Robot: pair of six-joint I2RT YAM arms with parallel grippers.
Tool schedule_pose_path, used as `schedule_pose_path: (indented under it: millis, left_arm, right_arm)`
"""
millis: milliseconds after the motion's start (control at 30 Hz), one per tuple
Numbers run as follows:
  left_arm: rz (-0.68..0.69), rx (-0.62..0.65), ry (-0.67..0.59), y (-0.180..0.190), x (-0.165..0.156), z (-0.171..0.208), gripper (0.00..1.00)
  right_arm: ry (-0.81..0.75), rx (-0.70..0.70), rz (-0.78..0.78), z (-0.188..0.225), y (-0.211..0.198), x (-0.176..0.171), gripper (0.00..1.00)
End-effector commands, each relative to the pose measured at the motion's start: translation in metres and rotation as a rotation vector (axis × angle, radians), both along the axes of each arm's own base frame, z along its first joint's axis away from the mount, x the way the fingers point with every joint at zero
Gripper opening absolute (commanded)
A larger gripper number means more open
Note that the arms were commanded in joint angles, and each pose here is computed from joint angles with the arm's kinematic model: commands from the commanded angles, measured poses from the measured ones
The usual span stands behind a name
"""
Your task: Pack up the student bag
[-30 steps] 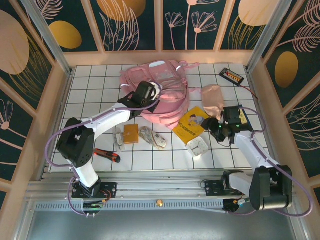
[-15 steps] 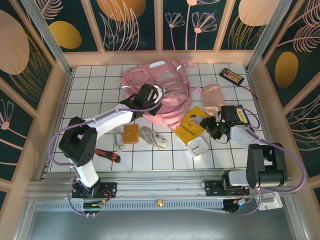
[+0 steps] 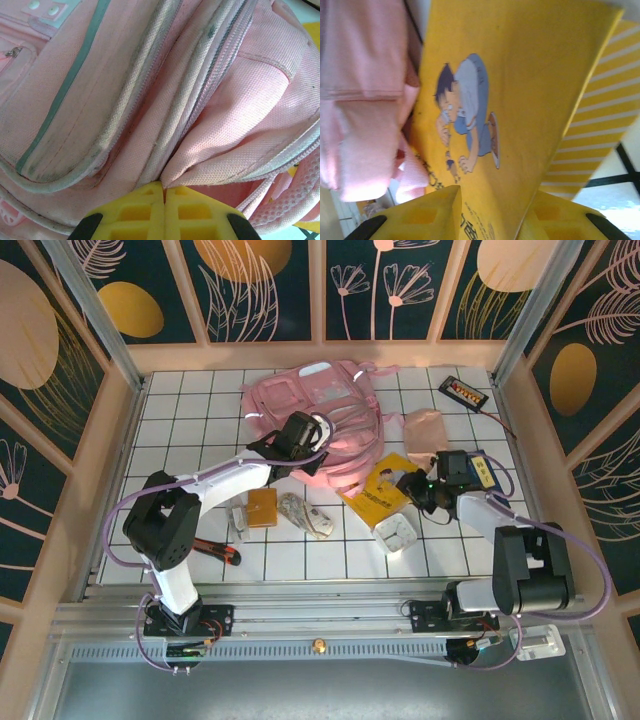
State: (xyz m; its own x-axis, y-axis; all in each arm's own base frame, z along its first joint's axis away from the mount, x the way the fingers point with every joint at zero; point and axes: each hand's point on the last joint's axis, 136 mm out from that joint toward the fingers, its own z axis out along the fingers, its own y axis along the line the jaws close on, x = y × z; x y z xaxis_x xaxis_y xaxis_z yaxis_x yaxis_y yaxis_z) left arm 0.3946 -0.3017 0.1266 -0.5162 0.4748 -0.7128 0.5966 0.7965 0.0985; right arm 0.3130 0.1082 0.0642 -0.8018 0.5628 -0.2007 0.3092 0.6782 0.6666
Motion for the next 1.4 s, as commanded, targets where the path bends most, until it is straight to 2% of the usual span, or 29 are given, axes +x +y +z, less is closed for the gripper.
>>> schedule_pose_path:
  millis: [0,267,400,600,700,800,933,1133,1367]
  left_arm:
    - [-0.026,-0.075,-0.038,-0.02,0.006,0.016,0.01]
    - [-0.02,-0.086,-0.024,-0.021,0.005,0.014,0.01]
    - [-0.024,-0.119,-0.022,-0.025,0.004,0.025,0.01]
    - [-0.018,-0.131,-0.032,-0.025,0.006,0.042,0.01]
    - [0.012,-0.146,-0.043,-0.023,0.009,0.054,0.01]
    - [0.1,-0.128,-0.057,-0.013,0.019,0.066,0.01]
    - [0.194,-0.124,-0.095,-0.003,0.032,0.09,0.0]
    - [0.198,-0.166,-0.112,-0.01,0.039,0.118,0.0]
    - [0.262,-0.157,-0.13,-0.005,0.051,0.132,0.01]
  right_arm:
    - [-0.075,0.021,0.006,0.015,0.007,0.006,0.3]
    - [-0.066,0.062,0.023,-0.003,0.014,0.004,0.3]
    - [-0.104,0.095,0.043,-0.005,0.021,0.011,0.29]
    - [-0.154,0.131,0.071,-0.007,0.029,0.023,0.0]
    - [-0.18,0.117,0.079,-0.003,0.029,0.024,0.0]
    - [-0.224,0.091,0.087,0.003,0.025,0.021,0.0]
    - [-0.331,0.11,0.095,0.026,0.02,0.014,0.0]
    - [-0.504,0.097,0.082,0.084,0.008,0.013,0.0]
    - [-0.625,0.077,0.089,0.148,0.003,0.011,0.0]
